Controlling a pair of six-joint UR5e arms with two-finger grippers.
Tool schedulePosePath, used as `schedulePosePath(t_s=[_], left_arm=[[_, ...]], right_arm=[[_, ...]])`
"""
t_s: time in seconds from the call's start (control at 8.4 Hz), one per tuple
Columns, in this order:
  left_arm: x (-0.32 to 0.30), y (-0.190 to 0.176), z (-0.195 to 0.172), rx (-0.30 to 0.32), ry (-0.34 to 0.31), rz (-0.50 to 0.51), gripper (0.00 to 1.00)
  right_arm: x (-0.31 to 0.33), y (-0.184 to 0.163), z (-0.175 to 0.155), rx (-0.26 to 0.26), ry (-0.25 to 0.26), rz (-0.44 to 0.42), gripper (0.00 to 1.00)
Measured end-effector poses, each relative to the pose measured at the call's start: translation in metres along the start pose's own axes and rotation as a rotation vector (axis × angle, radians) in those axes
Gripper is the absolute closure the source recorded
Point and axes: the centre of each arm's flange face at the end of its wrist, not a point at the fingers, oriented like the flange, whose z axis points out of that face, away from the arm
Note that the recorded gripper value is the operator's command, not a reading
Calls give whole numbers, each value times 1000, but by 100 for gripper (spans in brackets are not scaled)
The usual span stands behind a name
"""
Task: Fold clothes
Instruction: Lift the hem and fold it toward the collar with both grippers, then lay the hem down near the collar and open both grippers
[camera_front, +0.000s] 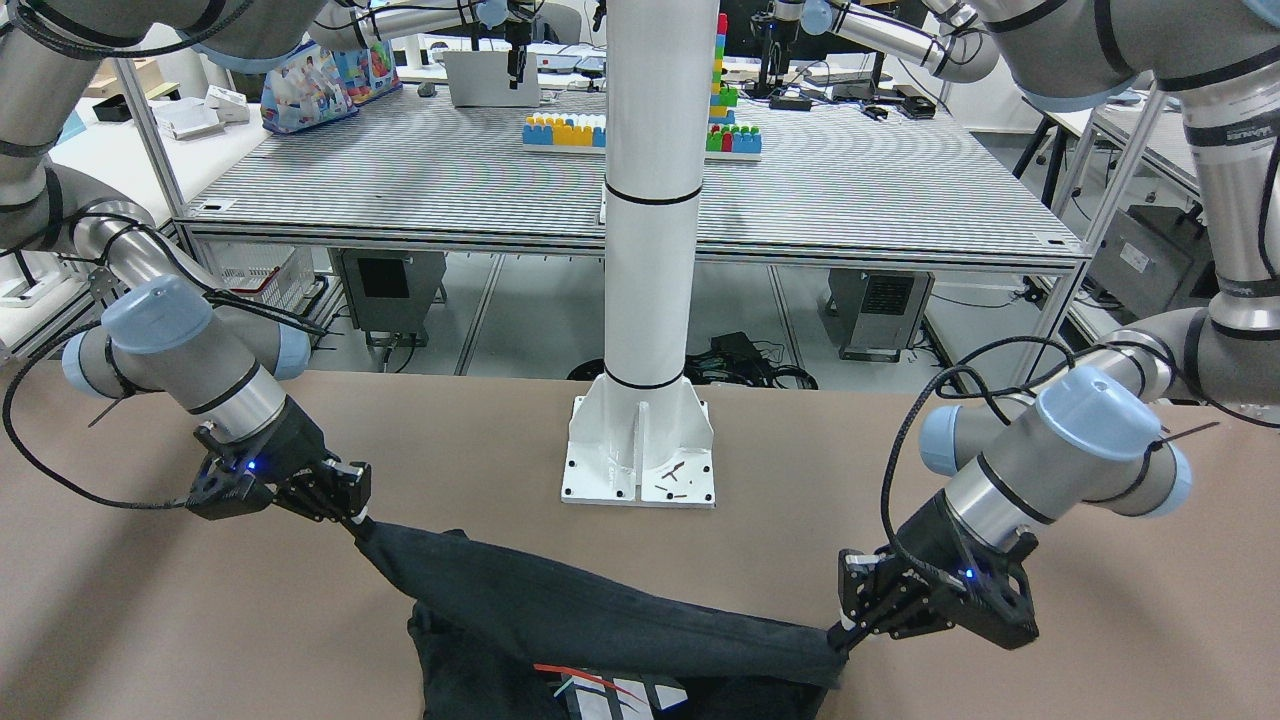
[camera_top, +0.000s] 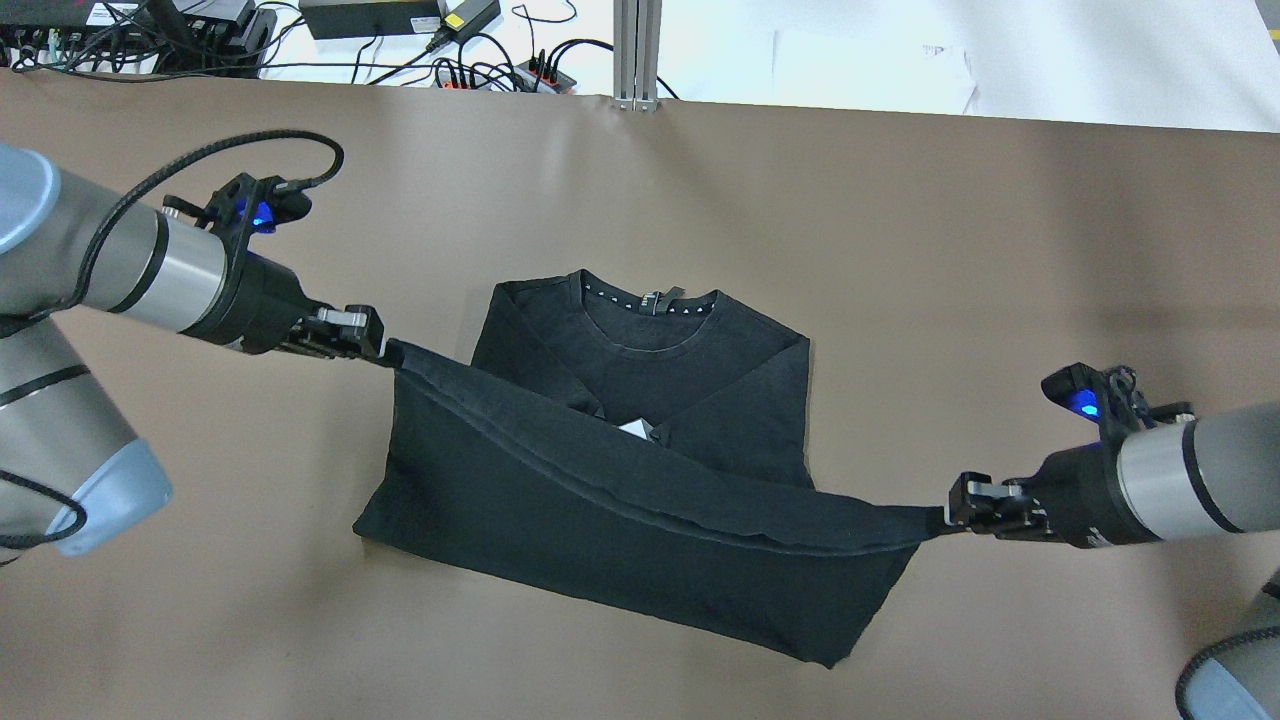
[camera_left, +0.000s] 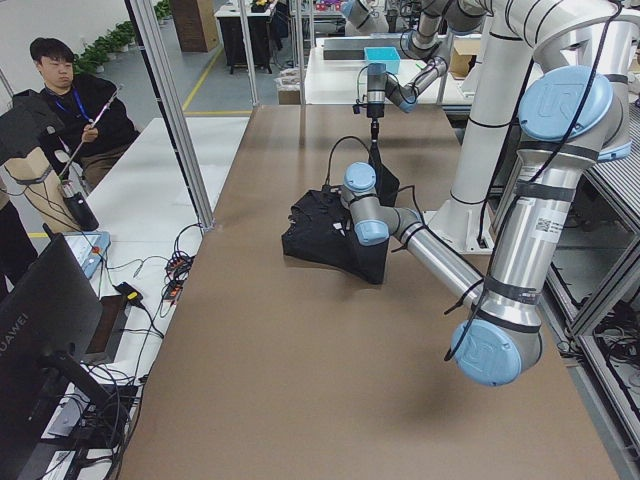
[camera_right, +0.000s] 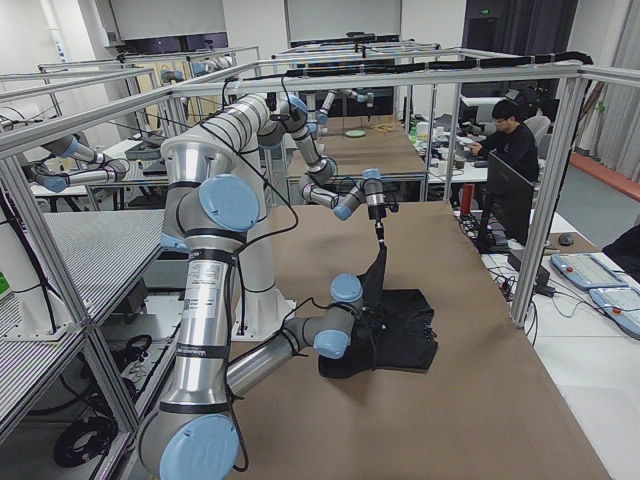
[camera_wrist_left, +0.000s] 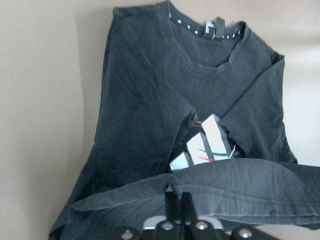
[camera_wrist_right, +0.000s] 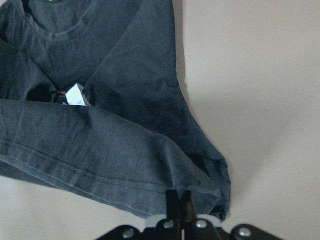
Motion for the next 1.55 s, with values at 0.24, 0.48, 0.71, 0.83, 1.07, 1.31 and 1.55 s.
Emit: schedulePosePath(t_s=[0.24, 0.48, 0.71, 0.83, 1.07, 1.31, 1.55], left_arm=[[1, -46, 17, 53, -37, -18, 100], [-2, -84, 49, 83, -92, -33, 100], [-20, -113, 86, 105, -175, -23, 100], [-31, -123, 103, 115, -218, -20, 100], [-46, -128, 137, 134, -292, -11, 98], [-55, -126, 156, 130, -328, -6, 0], [-59, -128, 154, 121, -338, 86, 0]], right_arm=[[-34, -38, 21, 68, 56, 40, 100], [-33, -66, 47, 121, 124, 36, 100], [-20, -90, 75, 149, 183, 32, 100], [-14, -104, 93, 156, 213, 42, 100], [-4, -124, 122, 176, 262, 57, 82], [2, -133, 135, 185, 288, 64, 18], [-3, -137, 133, 189, 280, 56, 7]])
